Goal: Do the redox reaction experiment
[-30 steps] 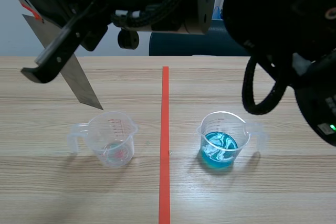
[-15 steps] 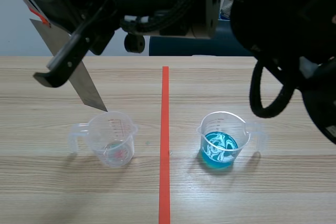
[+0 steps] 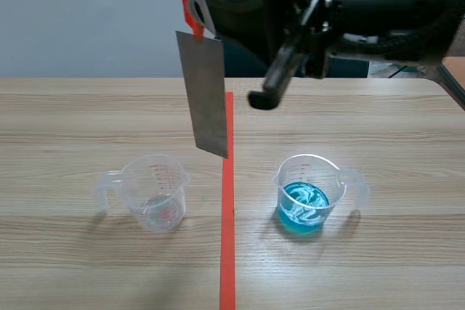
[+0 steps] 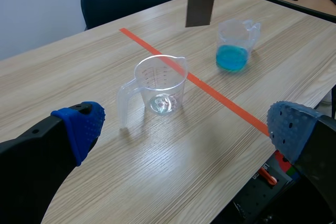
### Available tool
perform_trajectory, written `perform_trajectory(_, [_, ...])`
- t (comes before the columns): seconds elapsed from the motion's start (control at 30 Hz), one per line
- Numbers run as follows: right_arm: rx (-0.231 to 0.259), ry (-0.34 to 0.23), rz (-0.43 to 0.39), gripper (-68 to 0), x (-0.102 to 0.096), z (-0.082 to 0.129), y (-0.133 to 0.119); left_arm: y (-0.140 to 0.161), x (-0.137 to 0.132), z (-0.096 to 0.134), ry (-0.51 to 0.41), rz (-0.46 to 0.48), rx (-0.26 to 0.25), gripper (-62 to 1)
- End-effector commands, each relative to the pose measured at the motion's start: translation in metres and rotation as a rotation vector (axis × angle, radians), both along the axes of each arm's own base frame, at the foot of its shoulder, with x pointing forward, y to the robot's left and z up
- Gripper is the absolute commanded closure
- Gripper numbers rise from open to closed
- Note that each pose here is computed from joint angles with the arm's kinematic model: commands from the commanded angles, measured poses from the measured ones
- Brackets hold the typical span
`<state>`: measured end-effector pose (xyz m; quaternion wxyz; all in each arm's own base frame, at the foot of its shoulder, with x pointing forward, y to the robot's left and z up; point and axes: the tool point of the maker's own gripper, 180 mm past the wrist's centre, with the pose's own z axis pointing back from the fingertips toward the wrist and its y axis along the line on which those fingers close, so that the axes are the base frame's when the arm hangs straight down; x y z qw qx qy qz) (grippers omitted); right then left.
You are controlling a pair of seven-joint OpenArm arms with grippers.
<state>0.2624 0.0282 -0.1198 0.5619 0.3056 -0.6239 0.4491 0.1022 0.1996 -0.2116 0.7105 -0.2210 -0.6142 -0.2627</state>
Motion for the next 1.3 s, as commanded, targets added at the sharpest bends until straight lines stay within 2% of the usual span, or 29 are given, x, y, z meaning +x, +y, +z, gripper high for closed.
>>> perform_trajectory(0.0, [0.015, -0.017, -0.004, -0.6, -0.001, 0.007, -0.010, 0.001, 0.002, 0.006, -0.023, 0.012, -0.021, -62.3])
perform_trajectory(0.17, [-0.005, -0.023, -0.056, -0.6, 0.000, 0.005, -0.047, 0.001, 0.002, 0.006, -0.023, 0.012, -0.020, -62.3])
perform_trajectory(0.37, [-0.060, -0.025, -0.052, -0.6, -0.010, 0.001, -0.078, 0.001, 0.002, 0.006, -0.023, 0.013, -0.021, -62.3])
perform_trajectory(0.53, [-0.085, -0.025, -0.062, -0.6, -0.017, 0.000, -0.098, 0.001, 0.002, 0.006, -0.023, 0.013, -0.021, -62.3])
perform_trajectory(0.8, [-0.102, -0.029, -0.055, -0.6, -0.021, 0.000, -0.106, 0.001, 0.002, 0.006, -0.023, 0.013, -0.020, -62.3])
perform_trajectory(1.27, [-0.076, -0.047, -0.046, -0.6, -0.023, 0.006, -0.104, 0.001, 0.002, 0.006, -0.023, 0.013, -0.020, -62.3])
